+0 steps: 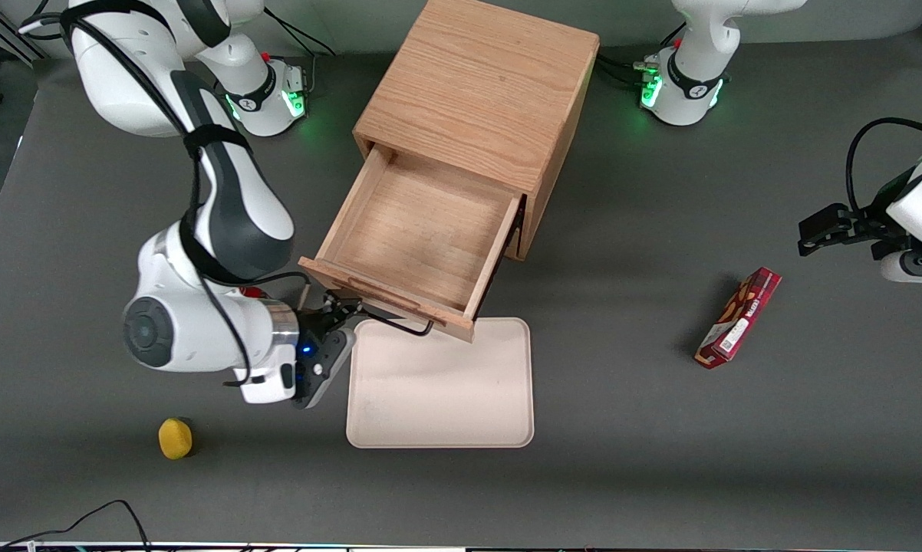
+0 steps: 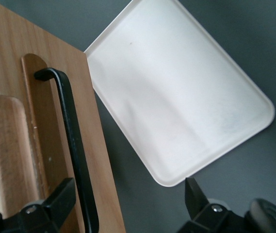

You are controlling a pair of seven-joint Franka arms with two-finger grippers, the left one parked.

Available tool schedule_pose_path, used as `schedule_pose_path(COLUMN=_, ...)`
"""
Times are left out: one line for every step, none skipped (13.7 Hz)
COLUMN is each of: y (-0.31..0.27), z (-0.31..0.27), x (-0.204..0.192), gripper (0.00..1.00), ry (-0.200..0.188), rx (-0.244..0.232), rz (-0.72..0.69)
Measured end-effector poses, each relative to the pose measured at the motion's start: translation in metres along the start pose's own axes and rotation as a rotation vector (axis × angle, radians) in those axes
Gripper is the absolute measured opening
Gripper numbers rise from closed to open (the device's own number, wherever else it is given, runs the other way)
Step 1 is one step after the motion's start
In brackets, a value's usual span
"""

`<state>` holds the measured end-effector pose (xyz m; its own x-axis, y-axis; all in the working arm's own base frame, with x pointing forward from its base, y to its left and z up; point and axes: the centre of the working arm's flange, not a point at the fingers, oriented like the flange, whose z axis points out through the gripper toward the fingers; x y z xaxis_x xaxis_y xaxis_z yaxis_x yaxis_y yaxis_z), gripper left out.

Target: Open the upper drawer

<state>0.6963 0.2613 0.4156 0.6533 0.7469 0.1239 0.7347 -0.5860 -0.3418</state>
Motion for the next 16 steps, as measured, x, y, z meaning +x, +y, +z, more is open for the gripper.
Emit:
schedule_pose_path(y=-0.001, z=-0.012, x=0.000, gripper=1.00, ry=0.004, rx=-0.006, rz=-0.003)
schedule_pose_path(y=-0.006, z=-0.026, x=0.001, gripper=1.00, ry=0.008, rx=-0.010, rz=-0.013)
schedule_pose_path(y=-0.016, z=-0.048, x=0.002, gripper=1.00, ry=0.018, rx=-0.026, rz=-0.026)
schedule_pose_path(y=-0.030, z=-0.081, x=-0.001, gripper=1.00, ry=0.030, rx=-0.066, rz=-0.019)
schedule_pose_path(y=-0.053, z=-0.122, x=-0.010, gripper=1.00, ry=0.033, rx=-0.108, rz=0.040)
schedule_pose_path(y=-0.078, z=-0.160, x=-0.023, gripper=1.00, ry=0.030, rx=-0.135, rz=0.137)
schedule_pose_path(y=-0.103, z=-0.195, x=-0.040, gripper=1.00, ry=0.031, rx=-0.164, rz=0.253)
schedule_pose_path(y=-0.122, z=-0.223, x=-0.057, gripper=1.00, ry=0.030, rx=-0.202, rz=0.365)
schedule_pose_path(y=-0.133, z=-0.244, x=-0.074, gripper=1.00, ry=0.023, rx=-0.243, rz=0.456)
schedule_pose_path(y=-0.137, z=-0.258, x=-0.091, gripper=1.00, ry=0.005, rx=-0.269, rz=0.522)
schedule_pose_path(y=-0.133, z=-0.267, x=-0.111, gripper=1.00, ry=-0.032, rx=-0.277, rz=0.583)
schedule_pose_path(y=-0.122, z=-0.274, x=-0.134, gripper=1.00, ry=-0.085, rx=-0.279, rz=0.650)
schedule_pose_path(y=-0.106, z=-0.282, x=-0.158, gripper=1.00, ry=-0.109, rx=-0.283, rz=0.716)
schedule_pose_path(y=-0.090, z=-0.288, x=-0.178, gripper=1.00, ry=-0.106, rx=-0.285, rz=0.774)
schedule_pose_path(y=-0.077, z=-0.287, x=-0.195, gripper=1.00, ry=-0.085, rx=-0.286, rz=0.824)
schedule_pose_path(y=-0.065, z=-0.279, x=-0.208, gripper=1.00, ry=-0.050, rx=-0.289, rz=0.861)
